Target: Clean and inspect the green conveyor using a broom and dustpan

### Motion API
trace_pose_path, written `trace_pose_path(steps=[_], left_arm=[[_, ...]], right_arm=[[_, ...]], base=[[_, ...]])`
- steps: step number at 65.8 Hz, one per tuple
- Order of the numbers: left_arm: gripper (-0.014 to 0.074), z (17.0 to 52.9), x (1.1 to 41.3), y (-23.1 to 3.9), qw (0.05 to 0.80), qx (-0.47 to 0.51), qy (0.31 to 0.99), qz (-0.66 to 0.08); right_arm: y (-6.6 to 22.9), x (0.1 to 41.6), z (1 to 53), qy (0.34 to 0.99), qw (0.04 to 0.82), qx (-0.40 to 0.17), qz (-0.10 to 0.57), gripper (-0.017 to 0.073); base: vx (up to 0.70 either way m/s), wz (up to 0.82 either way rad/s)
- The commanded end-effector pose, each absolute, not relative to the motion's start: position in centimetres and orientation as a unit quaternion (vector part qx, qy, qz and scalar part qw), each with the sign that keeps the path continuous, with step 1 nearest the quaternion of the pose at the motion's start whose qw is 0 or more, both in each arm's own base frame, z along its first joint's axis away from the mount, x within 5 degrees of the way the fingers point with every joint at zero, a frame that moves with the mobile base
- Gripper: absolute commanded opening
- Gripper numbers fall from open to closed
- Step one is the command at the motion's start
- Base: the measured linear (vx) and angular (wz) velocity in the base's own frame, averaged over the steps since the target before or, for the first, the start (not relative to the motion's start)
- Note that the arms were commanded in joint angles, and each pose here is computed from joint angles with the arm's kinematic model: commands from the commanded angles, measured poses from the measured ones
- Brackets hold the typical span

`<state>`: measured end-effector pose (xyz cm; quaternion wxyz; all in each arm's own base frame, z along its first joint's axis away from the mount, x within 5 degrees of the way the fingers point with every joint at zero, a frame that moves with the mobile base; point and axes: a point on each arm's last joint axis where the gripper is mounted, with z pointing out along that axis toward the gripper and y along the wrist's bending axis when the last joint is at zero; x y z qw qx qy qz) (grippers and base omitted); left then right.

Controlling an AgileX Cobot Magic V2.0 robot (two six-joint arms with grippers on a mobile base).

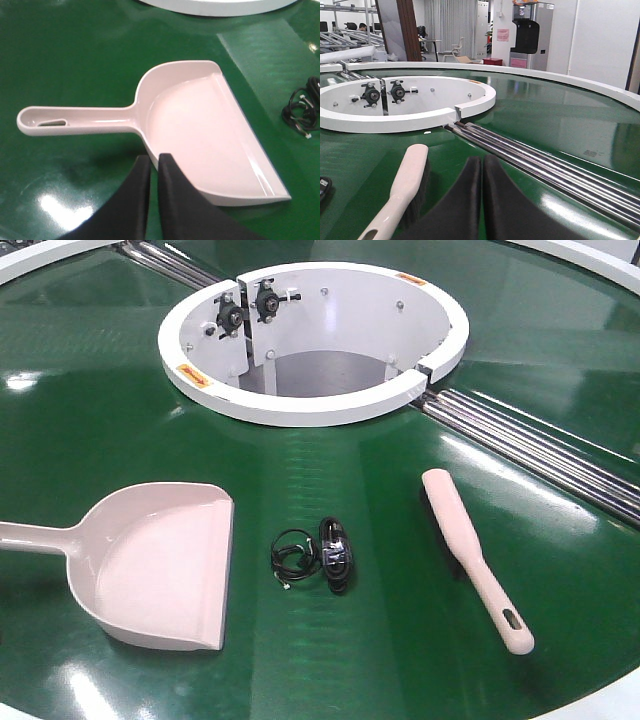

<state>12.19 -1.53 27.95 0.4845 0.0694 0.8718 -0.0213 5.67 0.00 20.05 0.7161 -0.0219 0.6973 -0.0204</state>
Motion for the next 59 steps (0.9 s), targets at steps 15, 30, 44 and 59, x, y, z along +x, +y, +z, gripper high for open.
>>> trace_pose_path(steps=[15,30,44,59], left_arm=[[0.0381,29.8,12.8,-1.7,0.534,0.065,0.843,-0.030],[0.0582,29.8,12.8,-1.8,0.535,0.061,0.842,-0.036],[0.0566,32.4,13.4,-1.9,0.507,0.100,0.856,-0.013],[0.0565,35.8,16.9,-2.1,0.390,0.208,0.896,0.045]], right_arm=[[0.0,5.5,20.6,0.669,0.742,-0.025,-0.023,-0.0009],[0.0,5.5,20.6,0.669,0.742,-0.025,-0.023,-0.0009],[0.0,5.5,20.6,0.669,0.742,-0.025,-0.023,-0.0009],[0.0,5.5,20.6,0.669,0.742,-0.025,-0.023,-0.0009]], base=[[0.00,0.00],[0.00,0.00],[0.00,0.00],[0.00,0.00]])
